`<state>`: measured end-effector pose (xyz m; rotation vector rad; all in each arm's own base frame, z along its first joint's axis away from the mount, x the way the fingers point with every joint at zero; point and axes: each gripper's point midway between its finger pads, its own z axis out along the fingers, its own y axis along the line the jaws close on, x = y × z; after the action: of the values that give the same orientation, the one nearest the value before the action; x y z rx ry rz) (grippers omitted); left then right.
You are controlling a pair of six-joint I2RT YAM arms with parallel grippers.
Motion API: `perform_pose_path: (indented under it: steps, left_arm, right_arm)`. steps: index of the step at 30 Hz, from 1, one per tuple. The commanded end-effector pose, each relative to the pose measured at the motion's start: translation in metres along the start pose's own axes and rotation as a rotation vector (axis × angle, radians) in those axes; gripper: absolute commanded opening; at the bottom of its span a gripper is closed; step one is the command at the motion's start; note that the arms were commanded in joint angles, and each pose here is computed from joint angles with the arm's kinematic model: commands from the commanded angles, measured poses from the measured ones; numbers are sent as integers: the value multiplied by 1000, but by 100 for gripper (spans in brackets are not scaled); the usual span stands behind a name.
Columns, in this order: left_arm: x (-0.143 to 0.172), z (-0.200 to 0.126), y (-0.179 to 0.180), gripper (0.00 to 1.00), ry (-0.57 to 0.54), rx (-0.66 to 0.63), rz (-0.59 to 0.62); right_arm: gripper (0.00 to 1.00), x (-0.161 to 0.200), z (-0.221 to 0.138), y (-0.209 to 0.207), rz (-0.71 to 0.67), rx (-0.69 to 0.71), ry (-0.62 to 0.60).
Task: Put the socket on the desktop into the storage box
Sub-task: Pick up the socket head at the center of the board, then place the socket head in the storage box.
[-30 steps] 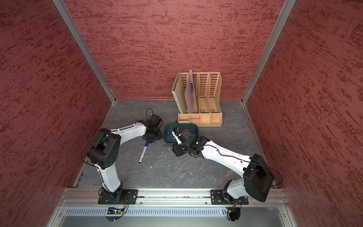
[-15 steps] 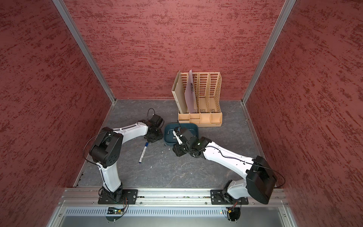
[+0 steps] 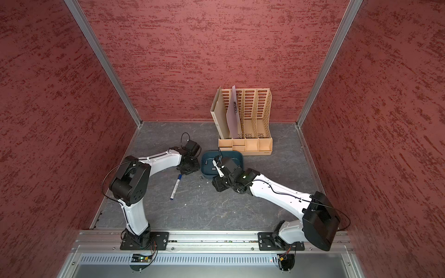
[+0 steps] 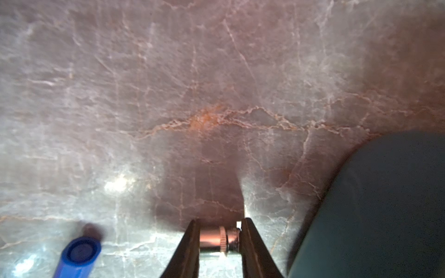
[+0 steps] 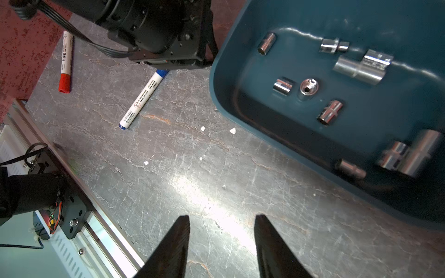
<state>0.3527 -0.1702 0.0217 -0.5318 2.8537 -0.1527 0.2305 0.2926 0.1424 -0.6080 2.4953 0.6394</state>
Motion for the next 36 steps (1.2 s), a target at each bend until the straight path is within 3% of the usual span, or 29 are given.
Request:
perform_pose_path:
  steps: [1, 14, 23, 36]
  left_arm:
    - [0, -13, 5, 24, -13, 11, -4]
    - [-4, -62, -11, 24, -71, 134, 1]
    - [-10, -94, -49, 24, -110, 218, 42]
    - [-10, -78, -103, 24, -80, 227, 99]
  right_arm:
    - [49, -7, -6, 2, 8, -3, -50]
    - [49, -16, -11, -3, 54, -21, -82]
    - [49, -21, -23, -14, 88, -18, -117]
    - [49, -10, -36, -37, 141, -5, -140]
